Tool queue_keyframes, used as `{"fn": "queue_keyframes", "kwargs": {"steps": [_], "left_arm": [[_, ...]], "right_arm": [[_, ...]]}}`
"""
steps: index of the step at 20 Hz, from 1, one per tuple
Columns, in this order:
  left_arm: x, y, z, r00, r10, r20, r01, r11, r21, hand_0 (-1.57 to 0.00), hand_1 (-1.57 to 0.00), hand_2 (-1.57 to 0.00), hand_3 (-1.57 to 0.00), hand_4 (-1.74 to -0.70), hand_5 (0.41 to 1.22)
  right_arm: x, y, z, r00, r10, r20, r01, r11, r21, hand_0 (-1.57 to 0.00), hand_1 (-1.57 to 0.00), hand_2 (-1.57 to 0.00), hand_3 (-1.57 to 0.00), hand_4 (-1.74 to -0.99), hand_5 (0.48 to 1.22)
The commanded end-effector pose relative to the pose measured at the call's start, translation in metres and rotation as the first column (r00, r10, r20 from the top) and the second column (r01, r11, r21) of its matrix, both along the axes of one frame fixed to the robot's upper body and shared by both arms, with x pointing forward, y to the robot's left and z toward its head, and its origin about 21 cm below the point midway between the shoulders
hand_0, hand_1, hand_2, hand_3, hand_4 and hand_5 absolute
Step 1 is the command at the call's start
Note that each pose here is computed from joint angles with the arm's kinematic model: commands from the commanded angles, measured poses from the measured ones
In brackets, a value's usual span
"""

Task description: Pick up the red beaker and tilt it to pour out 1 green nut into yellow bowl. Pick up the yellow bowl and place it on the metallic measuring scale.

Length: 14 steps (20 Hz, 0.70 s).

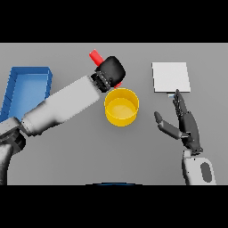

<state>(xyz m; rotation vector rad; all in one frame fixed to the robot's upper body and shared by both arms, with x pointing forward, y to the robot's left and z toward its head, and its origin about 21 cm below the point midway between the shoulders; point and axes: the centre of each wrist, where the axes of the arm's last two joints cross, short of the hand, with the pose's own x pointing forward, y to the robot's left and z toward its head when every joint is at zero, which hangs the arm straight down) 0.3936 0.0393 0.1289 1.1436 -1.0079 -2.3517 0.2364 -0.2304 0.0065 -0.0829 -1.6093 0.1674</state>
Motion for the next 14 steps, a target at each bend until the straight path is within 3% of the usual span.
{"fn": "queue_keyframes", "kwargs": {"steps": [1, 7, 10, 14], "left_arm": [[0.002, 0.002, -0.003, 1.0, -0.019, 0.019, 0.018, 0.999, 0.028, -1.57, -1.57, -1.57, -1.51, -1.73, 1.221], [-0.004, -0.013, -0.008, 0.992, -0.116, 0.058, 0.099, 0.966, 0.24, -1.57, -1.57, -1.57, -1.55, -1.74, 1.221], [-0.009, -0.026, -0.01, 0.989, -0.132, 0.066, 0.107, 0.951, 0.289, -1.57, -1.57, -1.57, -1.56, -1.74, 1.221], [-0.005, -0.032, -0.007, 0.983, -0.157, 0.097, 0.111, 0.922, 0.371, -1.57, -1.57, -1.57, -1.57, -1.74, 1.221]], "right_arm": [[0.001, -0.001, 0.001, 1.0, -0.003, 0.004, 0.003, 1.0, 0.005, 0.0, 0.0, 0.0, 0.0, -1.297, 0.602], [-0.006, -0.005, -0.001, 1.0, 0.0, 0.01, 0.0, 1.0, -0.008, 0.0, 0.0, 0.0, 0.0, -1.29, 0.607], [-0.002, -0.002, -0.004, 1.0, -0.01, -0.004, 0.009, 1.0, -0.018, 0.0, 0.0, 0.0, 0.0, -1.28, 0.601], [-0.001, -0.004, -0.004, 0.999, -0.011, 0.033, 0.012, 0.999, -0.032, 0.0, 0.0, 0.0, 0.0, -1.274, 0.592]]}}
